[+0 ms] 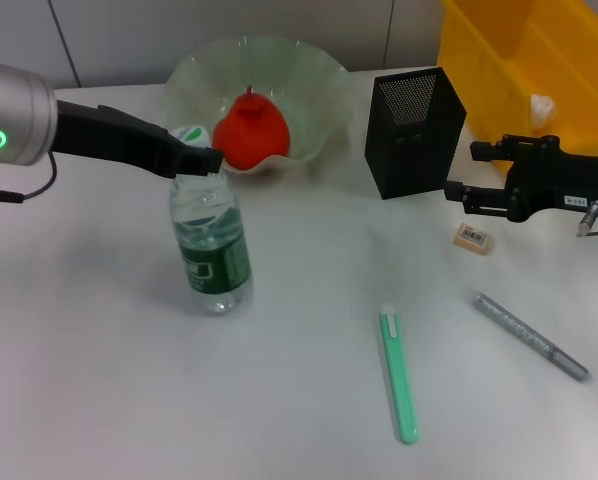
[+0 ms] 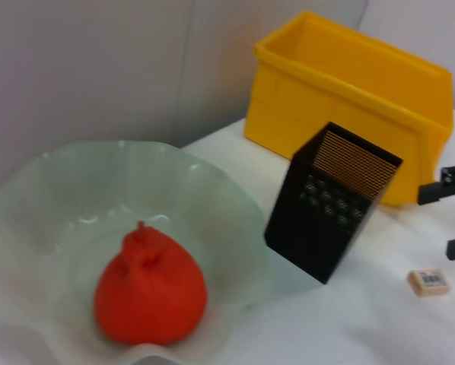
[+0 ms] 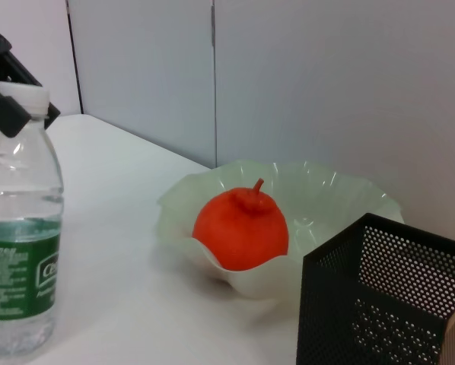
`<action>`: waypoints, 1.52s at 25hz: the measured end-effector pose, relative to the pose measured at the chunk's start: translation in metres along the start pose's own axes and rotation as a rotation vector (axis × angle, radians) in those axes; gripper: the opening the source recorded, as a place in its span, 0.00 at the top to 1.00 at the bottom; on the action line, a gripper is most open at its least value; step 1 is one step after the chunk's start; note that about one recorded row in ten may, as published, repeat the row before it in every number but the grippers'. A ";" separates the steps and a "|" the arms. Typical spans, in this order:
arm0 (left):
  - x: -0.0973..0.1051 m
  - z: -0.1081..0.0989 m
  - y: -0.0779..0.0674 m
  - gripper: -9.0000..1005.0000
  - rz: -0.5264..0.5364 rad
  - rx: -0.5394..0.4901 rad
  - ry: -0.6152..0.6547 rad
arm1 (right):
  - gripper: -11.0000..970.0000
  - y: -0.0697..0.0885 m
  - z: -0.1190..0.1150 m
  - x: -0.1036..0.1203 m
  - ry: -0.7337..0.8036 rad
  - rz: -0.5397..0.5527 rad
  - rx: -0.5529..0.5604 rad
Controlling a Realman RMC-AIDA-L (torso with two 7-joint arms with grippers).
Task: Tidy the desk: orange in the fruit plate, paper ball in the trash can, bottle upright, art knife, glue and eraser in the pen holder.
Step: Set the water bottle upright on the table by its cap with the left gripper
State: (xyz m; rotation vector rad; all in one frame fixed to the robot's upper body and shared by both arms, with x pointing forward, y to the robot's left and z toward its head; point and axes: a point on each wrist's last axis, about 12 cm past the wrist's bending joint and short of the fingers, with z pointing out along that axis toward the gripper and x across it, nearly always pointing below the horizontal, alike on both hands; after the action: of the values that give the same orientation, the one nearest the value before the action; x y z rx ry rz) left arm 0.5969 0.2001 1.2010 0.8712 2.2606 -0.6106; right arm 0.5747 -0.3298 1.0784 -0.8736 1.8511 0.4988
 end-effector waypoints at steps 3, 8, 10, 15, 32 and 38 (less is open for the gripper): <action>0.000 -0.003 0.003 0.56 0.001 -0.009 -0.010 | 0.27 0.002 0.002 0.000 -0.001 0.004 -0.005; -0.002 -0.010 0.006 0.56 0.033 -0.036 -0.041 | 0.27 0.002 0.001 0.000 -0.001 0.014 -0.006; -0.001 -0.011 0.007 0.56 0.034 -0.046 -0.051 | 0.27 0.002 0.000 0.000 -0.002 0.015 -0.006; 0.005 -0.014 0.011 0.56 0.019 -0.070 -0.069 | 0.27 0.001 -0.002 -0.001 -0.006 0.019 -0.006; 0.034 -0.022 0.016 0.56 0.037 -0.085 -0.136 | 0.27 0.001 -0.001 -0.003 -0.010 0.017 -0.008; 0.048 -0.024 0.016 0.56 0.056 -0.064 -0.182 | 0.27 0.001 -0.001 -0.003 -0.010 0.022 -0.006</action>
State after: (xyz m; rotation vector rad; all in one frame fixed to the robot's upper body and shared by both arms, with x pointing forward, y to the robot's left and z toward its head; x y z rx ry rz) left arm 0.5709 0.2457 1.1806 0.8105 2.0743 -0.5656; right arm 0.5743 -0.3291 1.0819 -0.8541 1.8525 0.5216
